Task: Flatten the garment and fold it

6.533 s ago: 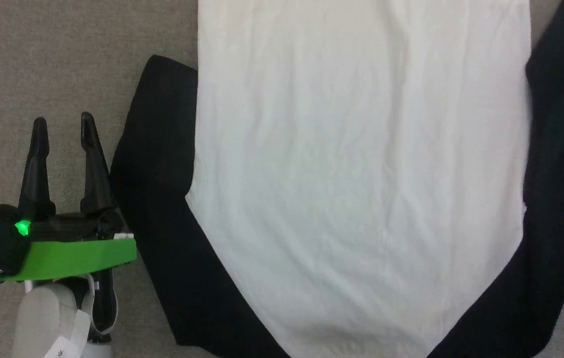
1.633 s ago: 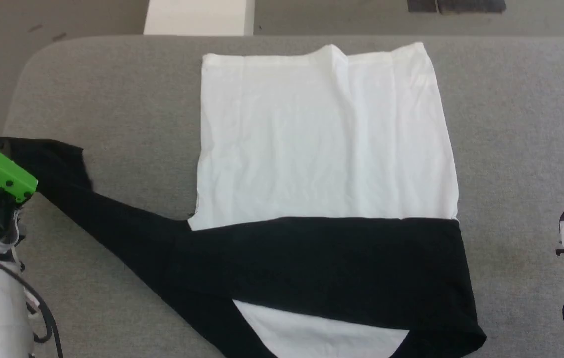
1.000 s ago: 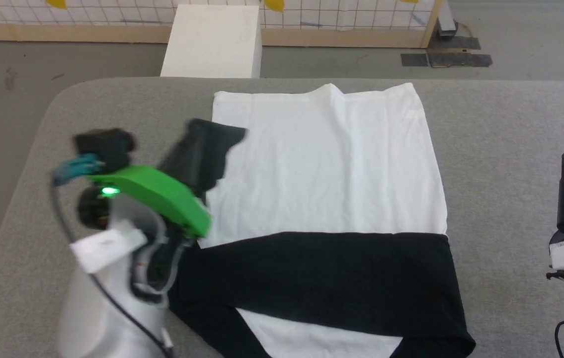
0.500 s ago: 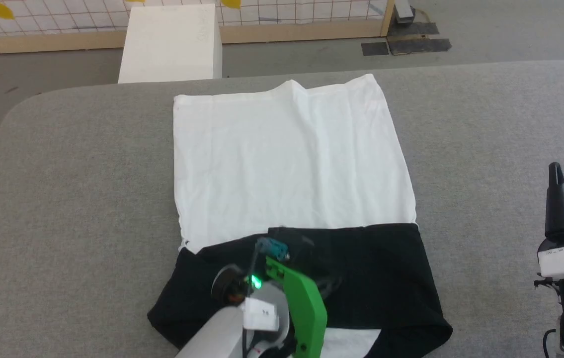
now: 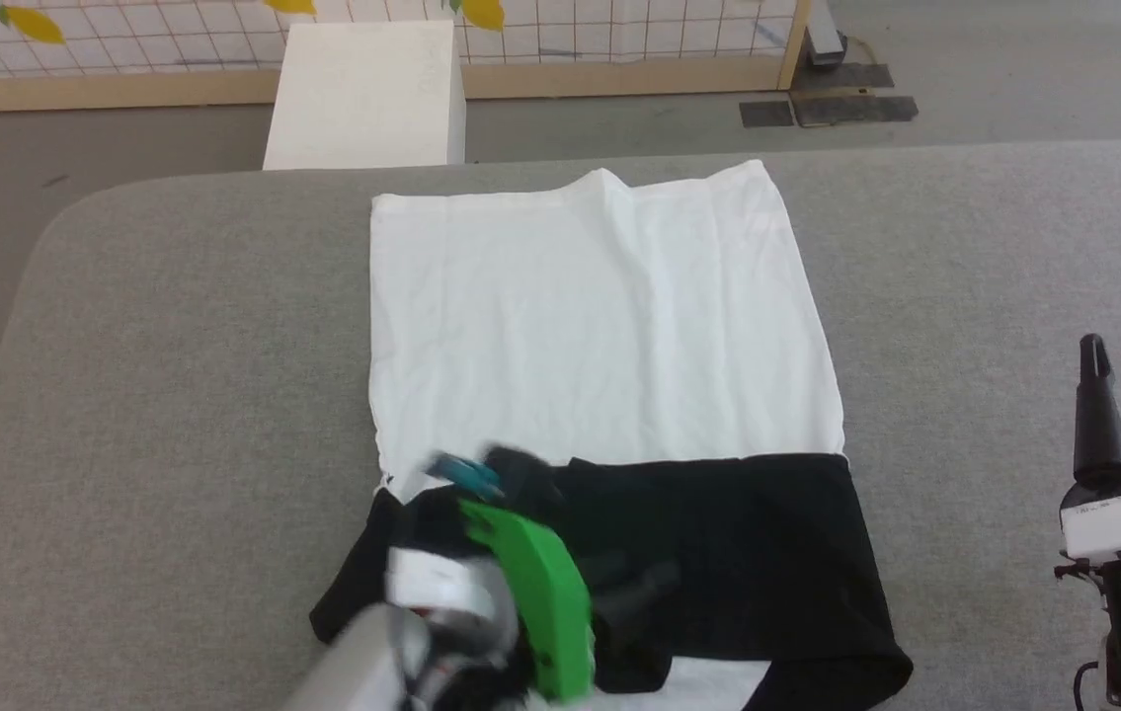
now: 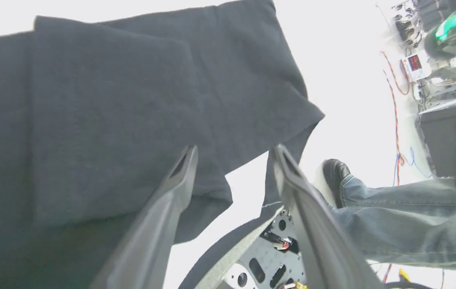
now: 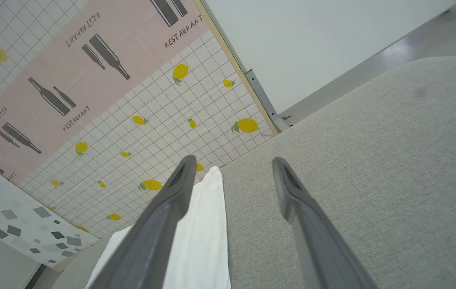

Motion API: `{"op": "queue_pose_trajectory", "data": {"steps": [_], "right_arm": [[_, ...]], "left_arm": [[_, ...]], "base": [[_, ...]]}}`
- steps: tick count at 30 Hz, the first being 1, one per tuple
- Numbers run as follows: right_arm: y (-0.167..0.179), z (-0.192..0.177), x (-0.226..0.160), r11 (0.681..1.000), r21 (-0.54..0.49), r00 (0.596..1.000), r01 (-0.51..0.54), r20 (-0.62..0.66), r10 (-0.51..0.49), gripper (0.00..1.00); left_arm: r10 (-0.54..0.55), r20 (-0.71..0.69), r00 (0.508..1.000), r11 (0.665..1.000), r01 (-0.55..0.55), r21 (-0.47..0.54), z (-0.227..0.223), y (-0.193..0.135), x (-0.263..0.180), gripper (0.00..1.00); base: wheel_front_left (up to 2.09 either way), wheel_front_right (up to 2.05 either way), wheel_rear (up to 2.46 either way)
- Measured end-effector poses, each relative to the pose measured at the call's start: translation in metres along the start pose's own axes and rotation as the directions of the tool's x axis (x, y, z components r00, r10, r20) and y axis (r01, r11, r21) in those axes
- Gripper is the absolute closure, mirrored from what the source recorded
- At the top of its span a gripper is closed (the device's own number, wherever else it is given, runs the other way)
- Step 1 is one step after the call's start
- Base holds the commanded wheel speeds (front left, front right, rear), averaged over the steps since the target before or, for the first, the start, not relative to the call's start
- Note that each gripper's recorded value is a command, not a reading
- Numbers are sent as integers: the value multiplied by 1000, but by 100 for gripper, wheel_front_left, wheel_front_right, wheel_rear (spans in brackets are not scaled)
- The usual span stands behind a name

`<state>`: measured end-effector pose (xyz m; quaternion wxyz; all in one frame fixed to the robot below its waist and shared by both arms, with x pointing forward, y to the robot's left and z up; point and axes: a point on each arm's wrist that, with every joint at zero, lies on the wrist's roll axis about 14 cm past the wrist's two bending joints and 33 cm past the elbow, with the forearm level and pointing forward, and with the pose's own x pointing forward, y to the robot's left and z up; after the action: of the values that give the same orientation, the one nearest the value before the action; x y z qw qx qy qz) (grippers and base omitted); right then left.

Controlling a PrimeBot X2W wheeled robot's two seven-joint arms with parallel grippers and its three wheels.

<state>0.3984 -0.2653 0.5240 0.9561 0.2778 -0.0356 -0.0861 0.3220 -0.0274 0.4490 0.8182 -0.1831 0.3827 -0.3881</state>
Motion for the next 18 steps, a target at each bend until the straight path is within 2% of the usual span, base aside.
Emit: {"op": "queue_pose_trajectory", "data": {"steps": [2, 3, 5, 7, 11, 15, 18], "right_arm": [[5, -1, 1, 1000, 0, 1000, -13, -5, 13, 0], [7, -1, 1, 1000, -6, 1000, -21, -11, 21, 0], [13, -4, 2, 999, -14, 999, -39, -26, 38, 0], [19, -9, 4, 998, -25, 997, -55, -51, 54, 0], [31, -19, 9, 995, -49, 992, -89, -97, 84, 0], [41, -30, 18, 991, -59, 984, -118, -139, 109, 0], [50, -36, 31, 988, -71, 980, -137, -158, 125, 0]], "left_arm": [[0, 169, 986, 998, 10, -63, 40, 2, -16, 0], [26, 278, 960, 997, -6, -75, 64, 9, -29, 0], [90, 446, 890, 995, -59, -83, 101, 28, -56, 0], [178, 616, 767, 984, -145, -104, 135, 53, -91, 0], [292, 765, 574, 939, -325, -114, 159, 93, -138, 0], [308, 861, 404, 871, -484, -85, 167, 115, -167, 0], [324, 877, 355, 834, -545, -88, 160, 130, -168, 0]], "base": [[0, 0, 0], [0, 0, 0], [0, 0, 0], [0, 0, 0], [0, 0, 0], [0, 0, 0], [0, 0, 0]]}}
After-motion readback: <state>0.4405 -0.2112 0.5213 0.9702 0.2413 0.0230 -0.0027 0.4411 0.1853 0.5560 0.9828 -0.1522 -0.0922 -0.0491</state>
